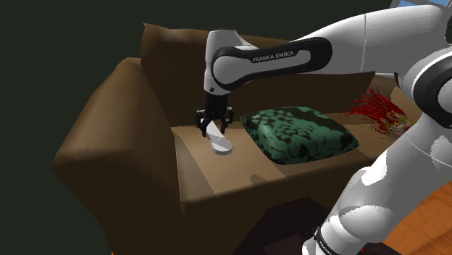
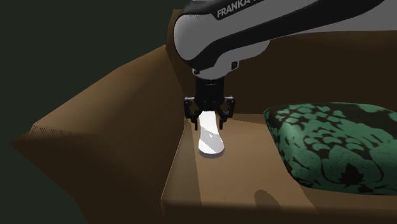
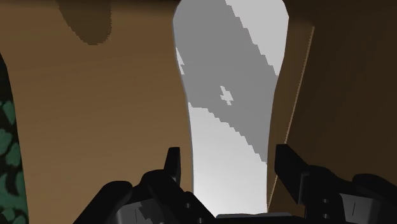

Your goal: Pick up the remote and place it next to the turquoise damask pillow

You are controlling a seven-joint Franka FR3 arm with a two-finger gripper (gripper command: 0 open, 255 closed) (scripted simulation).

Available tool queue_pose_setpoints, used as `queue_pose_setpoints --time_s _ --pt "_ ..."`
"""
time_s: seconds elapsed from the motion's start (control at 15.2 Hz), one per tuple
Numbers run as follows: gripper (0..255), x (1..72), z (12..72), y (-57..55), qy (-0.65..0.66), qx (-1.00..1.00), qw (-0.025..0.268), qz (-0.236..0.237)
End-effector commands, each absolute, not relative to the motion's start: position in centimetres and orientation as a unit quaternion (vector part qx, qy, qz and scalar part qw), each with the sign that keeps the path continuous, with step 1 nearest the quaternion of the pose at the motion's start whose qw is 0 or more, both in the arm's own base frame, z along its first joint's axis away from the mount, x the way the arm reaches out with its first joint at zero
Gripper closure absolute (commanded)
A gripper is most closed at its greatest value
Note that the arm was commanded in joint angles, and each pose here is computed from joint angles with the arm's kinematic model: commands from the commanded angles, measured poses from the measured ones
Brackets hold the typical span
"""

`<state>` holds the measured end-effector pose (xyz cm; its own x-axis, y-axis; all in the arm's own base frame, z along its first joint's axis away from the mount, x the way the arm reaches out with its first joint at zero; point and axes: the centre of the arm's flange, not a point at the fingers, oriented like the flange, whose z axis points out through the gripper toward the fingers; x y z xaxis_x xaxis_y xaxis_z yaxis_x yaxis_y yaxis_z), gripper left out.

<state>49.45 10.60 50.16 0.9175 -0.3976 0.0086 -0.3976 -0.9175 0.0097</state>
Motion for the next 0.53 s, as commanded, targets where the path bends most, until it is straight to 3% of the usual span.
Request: queue_pose_setpoints --time_s 0.0,0.46 --pt "255 49.4 51.3 10.7 -0.203 0.979 0.006 0.003" --pt "255 49.4 55.0 10.7 -0.203 0.979 0.006 0.003"
